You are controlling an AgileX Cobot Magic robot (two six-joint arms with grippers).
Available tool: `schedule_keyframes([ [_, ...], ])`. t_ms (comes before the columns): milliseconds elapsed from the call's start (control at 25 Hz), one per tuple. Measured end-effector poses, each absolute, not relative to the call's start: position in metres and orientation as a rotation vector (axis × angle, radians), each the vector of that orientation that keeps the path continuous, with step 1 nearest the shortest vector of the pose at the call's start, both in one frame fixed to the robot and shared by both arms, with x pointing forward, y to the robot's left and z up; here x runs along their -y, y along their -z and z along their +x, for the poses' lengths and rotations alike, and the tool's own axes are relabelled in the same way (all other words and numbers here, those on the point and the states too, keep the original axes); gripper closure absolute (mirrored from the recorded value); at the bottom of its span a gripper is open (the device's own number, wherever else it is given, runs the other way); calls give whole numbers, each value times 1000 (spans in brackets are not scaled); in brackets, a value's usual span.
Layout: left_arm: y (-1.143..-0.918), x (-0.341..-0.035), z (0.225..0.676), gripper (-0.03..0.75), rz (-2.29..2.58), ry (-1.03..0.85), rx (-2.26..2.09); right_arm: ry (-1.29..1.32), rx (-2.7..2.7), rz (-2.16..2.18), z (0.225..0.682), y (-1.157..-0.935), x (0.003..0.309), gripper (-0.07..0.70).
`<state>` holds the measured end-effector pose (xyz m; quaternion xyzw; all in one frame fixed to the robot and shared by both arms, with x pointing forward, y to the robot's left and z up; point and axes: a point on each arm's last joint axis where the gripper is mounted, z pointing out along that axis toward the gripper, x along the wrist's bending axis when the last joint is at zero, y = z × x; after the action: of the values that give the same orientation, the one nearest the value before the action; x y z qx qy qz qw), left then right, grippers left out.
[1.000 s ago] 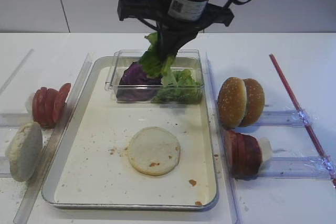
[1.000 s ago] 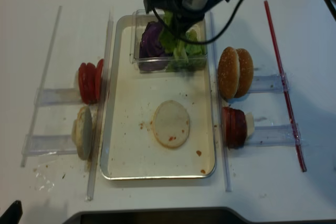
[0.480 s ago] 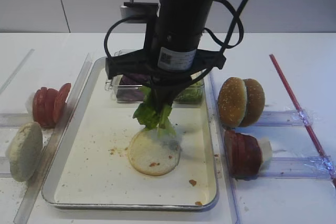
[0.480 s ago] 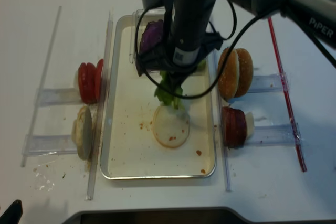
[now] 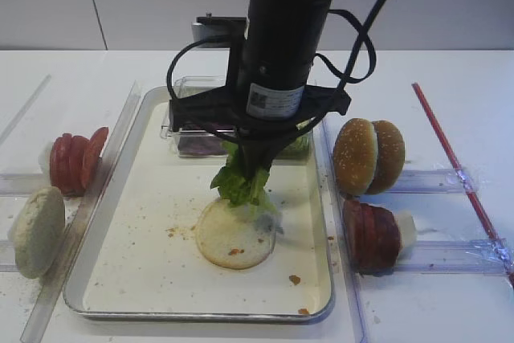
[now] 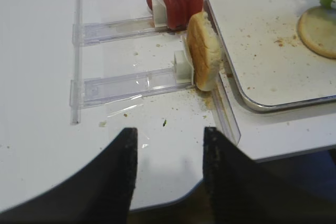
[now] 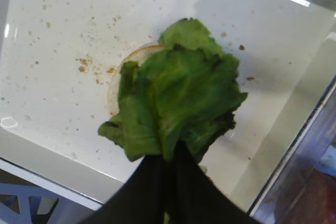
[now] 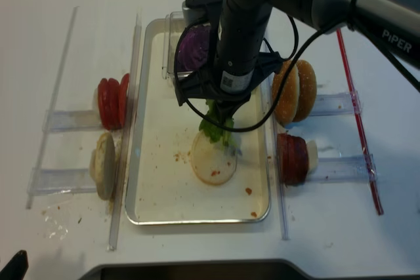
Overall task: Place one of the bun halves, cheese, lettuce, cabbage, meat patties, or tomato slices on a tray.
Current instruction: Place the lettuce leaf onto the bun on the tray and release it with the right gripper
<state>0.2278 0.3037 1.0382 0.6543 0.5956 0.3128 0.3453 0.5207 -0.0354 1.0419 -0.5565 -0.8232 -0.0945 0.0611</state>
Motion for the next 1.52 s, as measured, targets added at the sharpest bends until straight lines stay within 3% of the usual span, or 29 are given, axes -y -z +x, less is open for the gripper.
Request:
schedule_keyframes([
  [840,-1038,-304,228,431,1699,-812,-1546,167,2448,-1662,523,-1005,19,564],
  [1000,-1038,-304,228,431,1699,-812,-1546,168,2447,-1660,523,-1005,18,475],
  [1320,-1038,-304,228,431,1699,-812,-1546,157,2446,-1660,523,-1001,18,225],
  [1520,-1038,-304,228,431,1699,-812,-1546,158,2435,-1668,523,-1002,18,150],
])
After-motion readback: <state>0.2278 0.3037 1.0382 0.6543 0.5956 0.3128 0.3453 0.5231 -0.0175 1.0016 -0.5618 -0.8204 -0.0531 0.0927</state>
